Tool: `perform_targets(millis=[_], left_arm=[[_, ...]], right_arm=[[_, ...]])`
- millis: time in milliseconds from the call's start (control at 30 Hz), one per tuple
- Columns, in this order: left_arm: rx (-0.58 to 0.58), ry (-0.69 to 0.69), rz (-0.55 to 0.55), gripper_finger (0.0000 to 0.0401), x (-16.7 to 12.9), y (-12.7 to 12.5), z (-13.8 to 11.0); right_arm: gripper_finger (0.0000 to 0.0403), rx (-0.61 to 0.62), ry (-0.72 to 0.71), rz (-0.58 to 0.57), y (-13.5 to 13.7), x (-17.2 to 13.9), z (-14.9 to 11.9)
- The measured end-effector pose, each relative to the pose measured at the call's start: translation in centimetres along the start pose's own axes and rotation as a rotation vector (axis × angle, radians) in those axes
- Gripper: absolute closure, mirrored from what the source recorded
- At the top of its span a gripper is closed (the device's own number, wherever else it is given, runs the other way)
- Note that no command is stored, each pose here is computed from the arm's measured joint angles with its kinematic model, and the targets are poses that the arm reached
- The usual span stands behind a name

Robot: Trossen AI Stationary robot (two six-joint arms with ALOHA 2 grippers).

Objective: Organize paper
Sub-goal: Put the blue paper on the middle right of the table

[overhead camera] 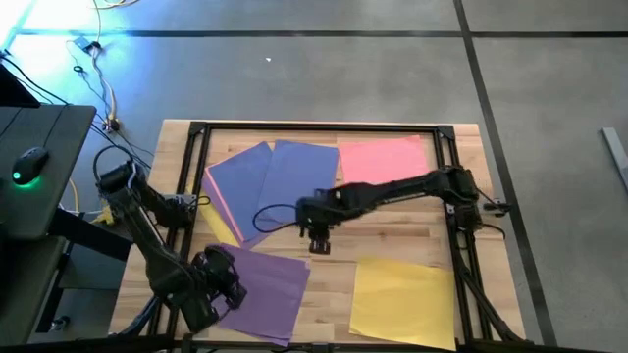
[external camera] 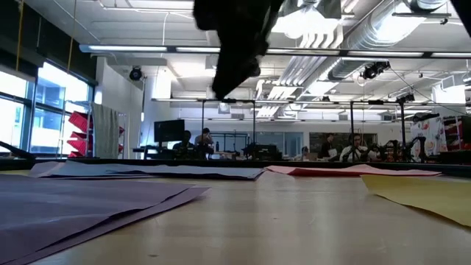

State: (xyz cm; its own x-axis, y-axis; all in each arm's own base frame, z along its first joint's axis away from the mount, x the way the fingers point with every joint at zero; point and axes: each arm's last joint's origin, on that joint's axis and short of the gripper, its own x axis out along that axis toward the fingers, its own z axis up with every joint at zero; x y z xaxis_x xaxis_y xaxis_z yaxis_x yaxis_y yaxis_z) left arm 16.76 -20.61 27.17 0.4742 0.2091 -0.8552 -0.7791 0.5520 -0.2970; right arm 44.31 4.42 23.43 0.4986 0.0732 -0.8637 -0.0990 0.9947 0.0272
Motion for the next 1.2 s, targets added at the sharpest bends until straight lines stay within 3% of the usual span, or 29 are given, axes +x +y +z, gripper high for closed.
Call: perform_targets(millis=[200,567,767,933,1100,1200], left_arm=[[-0.005,-0.048,0.097,0.0401,-1.5,2.3,3.5],[-0.068,-0.081,0.181,0.0401,-1.6,3.4,6.5],[-0.048,-0.082,0.209,0.0401,-1.0,3.4,7.3],[-0.001,-0.086,0.229,0.0401,-0.6,3.4,8.2],[0.016,-0.091,0.243,0.0401,-0.3,3.4,8.9],[0.04,-0.09,0.253,0.0401,-0.2,3.4,9.2]], right_arm=[[0.0213,-0.126,-0.049,0.002,-2.1,4.2,0.2],[0.022,-0.097,-0.061,-0.006,-5.9,8.9,-0.7],[0.0227,-0.096,-0.02,0.03,-6.6,11.5,-1.9],[0.028,-0.06,0.015,-0.02,-6.4,12.0,-2.3],[0.0382,-0.037,0.022,-0.014,-6.4,11.4,-2.2],[0.0395,-0.032,0.025,-0.013,-6.2,11.0,-2.1]])
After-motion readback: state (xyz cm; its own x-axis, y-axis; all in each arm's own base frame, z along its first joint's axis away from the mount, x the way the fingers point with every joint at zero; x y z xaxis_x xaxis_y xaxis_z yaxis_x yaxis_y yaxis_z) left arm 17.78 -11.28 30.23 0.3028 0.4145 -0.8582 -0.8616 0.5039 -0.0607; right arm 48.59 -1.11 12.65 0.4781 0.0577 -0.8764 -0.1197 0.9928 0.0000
